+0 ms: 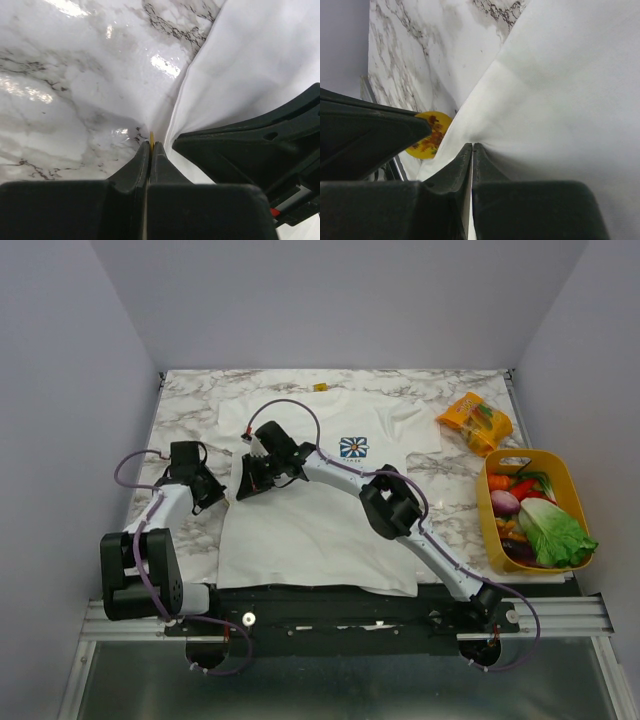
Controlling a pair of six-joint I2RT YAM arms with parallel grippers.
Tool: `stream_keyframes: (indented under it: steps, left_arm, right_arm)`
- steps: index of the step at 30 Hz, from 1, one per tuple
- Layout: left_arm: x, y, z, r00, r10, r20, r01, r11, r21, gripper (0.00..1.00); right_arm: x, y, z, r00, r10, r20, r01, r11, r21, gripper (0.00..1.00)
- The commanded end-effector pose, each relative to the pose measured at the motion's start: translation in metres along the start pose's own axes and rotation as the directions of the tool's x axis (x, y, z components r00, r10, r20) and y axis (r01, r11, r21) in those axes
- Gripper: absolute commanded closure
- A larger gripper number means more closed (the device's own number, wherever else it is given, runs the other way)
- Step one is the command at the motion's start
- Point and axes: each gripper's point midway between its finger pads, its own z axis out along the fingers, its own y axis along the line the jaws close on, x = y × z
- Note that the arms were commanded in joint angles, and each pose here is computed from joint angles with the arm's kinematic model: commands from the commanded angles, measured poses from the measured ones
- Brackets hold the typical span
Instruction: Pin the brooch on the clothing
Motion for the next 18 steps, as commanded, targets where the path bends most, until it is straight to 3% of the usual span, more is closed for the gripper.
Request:
stream_keyframes:
  steps: [1, 7, 10, 11, 13, 15, 16, 18]
  left_arm:
    - [-0.031, 0.015, -0.024, 0.993, 0.012, 0.12, 0.006, 0.989, -0.145, 1.0]
    - [-0.056, 0.001, -0.059, 0.966, 0.041, 0.254, -0.004, 0.989, -0.147, 1.0]
    - [-0.058, -0.027, -0.071, 0.96, 0.071, 0.27, -0.066, 0.997, -0.029, 1.0]
    - [-0.061, -0.036, -0.074, 0.956, 0.074, 0.284, -0.081, 0.997, 0.012, 1.0]
    - [-0.061, -0.051, -0.083, 0.951, 0.086, 0.299, -0.113, 0.991, 0.075, 1.0]
    - [-0.057, -0.072, -0.088, 0.953, 0.094, 0.288, -0.15, 0.973, 0.177, 1.0]
    - [-0.056, -0.08, -0.09, 0.954, 0.098, 0.282, -0.163, 0.963, 0.214, 1.0]
    - [-0.05, -0.11, -0.097, 0.959, 0.116, 0.259, -0.208, 0.908, 0.363, 1.0]
  right_arm:
    - [0.029, -0.015, 0.02, 0.998, 0.003, -0.064, -0.002, 1.0, 0.013, 0.85]
    - [0.017, 0.013, 0.002, 0.996, -0.076, -0.043, 0.074, 0.996, -0.052, 0.74]
    - [0.0, 0.03, -0.029, 0.992, -0.126, 0.017, 0.126, 0.991, -0.043, 0.61]
    - [0.009, 0.01, -0.039, 0.995, -0.099, 0.0, 0.099, 0.995, -0.015, 0.56]
    - [-0.014, 0.03, -0.075, 0.988, -0.13, 0.082, 0.134, 0.99, -0.045, 0.49]
    - [-0.012, 0.005, -0.105, 0.991, -0.09, 0.102, 0.095, 0.994, -0.045, 0.44]
    - [-0.02, 0.015, -0.13, 0.985, -0.104, 0.14, 0.113, 0.992, -0.055, 0.4]
    - [-0.031, 0.003, -0.167, 0.975, -0.101, 0.198, 0.112, 0.993, -0.044, 0.35]
